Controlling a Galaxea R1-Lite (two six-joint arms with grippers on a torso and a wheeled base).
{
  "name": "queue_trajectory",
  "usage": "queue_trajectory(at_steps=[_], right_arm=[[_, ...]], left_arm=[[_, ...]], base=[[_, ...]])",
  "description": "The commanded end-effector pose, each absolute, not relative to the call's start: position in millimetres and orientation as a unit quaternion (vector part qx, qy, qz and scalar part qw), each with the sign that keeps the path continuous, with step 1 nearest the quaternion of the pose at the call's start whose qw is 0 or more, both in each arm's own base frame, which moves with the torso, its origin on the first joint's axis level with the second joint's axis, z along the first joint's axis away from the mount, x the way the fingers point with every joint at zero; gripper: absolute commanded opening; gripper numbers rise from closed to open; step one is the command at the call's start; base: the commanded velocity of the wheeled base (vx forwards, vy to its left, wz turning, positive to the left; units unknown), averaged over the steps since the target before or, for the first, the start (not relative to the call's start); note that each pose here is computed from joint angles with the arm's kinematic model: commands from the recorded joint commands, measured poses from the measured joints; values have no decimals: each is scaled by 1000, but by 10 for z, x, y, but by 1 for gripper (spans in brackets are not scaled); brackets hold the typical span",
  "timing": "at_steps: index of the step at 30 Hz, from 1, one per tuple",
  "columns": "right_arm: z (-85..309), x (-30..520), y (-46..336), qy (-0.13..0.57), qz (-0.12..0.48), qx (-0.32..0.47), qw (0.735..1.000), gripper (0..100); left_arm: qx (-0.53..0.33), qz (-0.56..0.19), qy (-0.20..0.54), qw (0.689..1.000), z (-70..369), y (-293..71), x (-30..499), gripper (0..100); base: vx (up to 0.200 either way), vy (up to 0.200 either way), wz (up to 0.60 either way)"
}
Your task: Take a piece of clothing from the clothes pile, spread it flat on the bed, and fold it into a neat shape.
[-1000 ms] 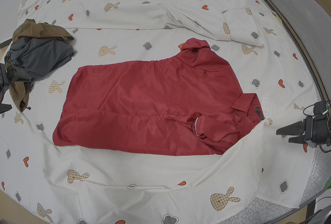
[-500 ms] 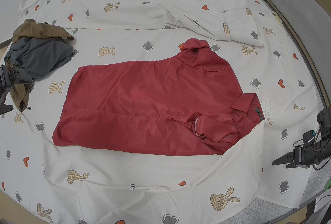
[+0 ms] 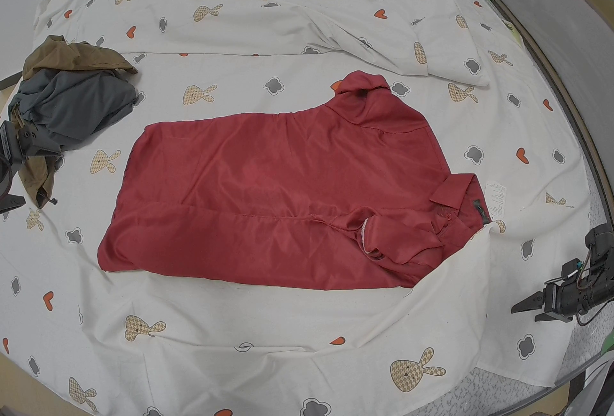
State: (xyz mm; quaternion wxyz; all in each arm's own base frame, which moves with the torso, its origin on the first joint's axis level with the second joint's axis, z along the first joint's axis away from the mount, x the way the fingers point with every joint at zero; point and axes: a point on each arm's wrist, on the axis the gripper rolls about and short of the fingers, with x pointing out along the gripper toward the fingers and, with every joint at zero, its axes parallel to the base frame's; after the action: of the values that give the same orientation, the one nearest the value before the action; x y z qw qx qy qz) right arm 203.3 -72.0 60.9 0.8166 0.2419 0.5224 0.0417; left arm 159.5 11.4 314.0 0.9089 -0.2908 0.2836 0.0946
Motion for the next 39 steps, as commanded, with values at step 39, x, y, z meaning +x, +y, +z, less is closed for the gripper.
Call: queue_trajectory(at_steps=[39], right_arm=[[130,1582,-1878,473,-119,284,825,100]], left_arm=[[-291,100,291,906,3106,130,1663,100]], base=[[0,0,0]])
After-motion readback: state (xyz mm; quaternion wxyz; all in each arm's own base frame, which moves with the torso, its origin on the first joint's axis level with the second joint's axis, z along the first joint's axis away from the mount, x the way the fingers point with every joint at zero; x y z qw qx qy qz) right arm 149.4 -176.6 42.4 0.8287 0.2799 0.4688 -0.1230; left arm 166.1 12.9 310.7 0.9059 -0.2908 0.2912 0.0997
